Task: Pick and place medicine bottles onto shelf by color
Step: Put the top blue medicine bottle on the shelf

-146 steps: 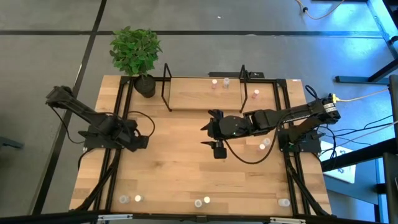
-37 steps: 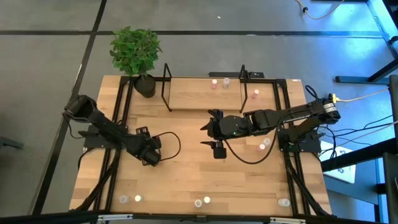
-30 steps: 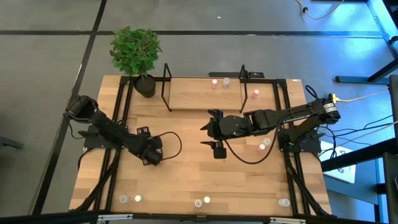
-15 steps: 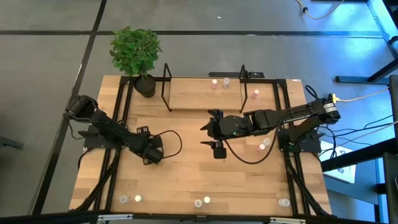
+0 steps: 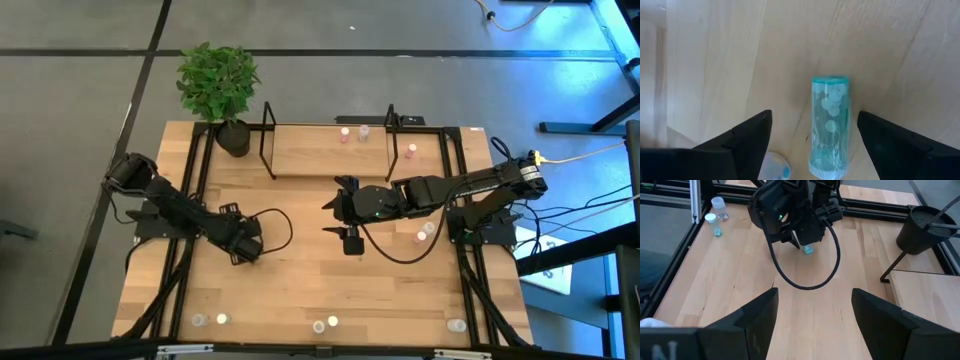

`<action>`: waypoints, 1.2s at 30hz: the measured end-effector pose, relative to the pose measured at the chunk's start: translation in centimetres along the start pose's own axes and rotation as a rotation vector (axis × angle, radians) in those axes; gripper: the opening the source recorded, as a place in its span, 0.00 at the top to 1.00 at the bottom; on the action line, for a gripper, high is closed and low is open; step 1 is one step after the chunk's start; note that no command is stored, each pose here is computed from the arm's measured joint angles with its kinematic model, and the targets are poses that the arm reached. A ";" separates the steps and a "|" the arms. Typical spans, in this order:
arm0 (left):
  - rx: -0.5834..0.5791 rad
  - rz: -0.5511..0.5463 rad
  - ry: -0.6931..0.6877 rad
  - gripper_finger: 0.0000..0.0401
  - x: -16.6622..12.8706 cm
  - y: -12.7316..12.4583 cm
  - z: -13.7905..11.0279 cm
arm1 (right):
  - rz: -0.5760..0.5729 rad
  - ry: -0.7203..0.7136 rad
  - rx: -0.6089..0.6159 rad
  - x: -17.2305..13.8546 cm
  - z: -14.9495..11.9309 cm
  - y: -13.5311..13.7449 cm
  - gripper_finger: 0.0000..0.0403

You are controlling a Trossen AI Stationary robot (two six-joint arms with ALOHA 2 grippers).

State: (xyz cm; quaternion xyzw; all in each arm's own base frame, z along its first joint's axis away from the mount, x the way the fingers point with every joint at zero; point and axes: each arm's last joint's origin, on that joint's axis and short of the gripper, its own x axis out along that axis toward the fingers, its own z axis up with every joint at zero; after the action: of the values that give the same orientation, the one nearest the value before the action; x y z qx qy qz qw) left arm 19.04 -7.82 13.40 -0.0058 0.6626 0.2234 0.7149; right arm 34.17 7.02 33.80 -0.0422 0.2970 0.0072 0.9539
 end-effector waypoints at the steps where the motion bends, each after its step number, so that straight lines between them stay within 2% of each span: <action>1: 0.000 -0.003 0.000 0.27 0.0 0.0 0.0 | 0.000 0.000 0.000 0.0 0.0 0.0 0.37; 19: 0.019 -0.079 0.061 0.30 0.4 0.5 0.7 | 0.000 0.000 0.003 0.0 0.0 0.0 0.37; 36: -0.002 -0.115 0.061 0.68 0.4 0.4 1.0 | 0.000 0.000 0.003 0.0 0.0 0.0 0.37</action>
State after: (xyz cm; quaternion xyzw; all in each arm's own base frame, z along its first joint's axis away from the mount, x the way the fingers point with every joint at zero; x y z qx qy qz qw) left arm 19.85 -7.05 13.22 -0.0515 0.6824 0.1823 0.7060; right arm 34.17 7.01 33.80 -0.0405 0.2972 0.0066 0.9539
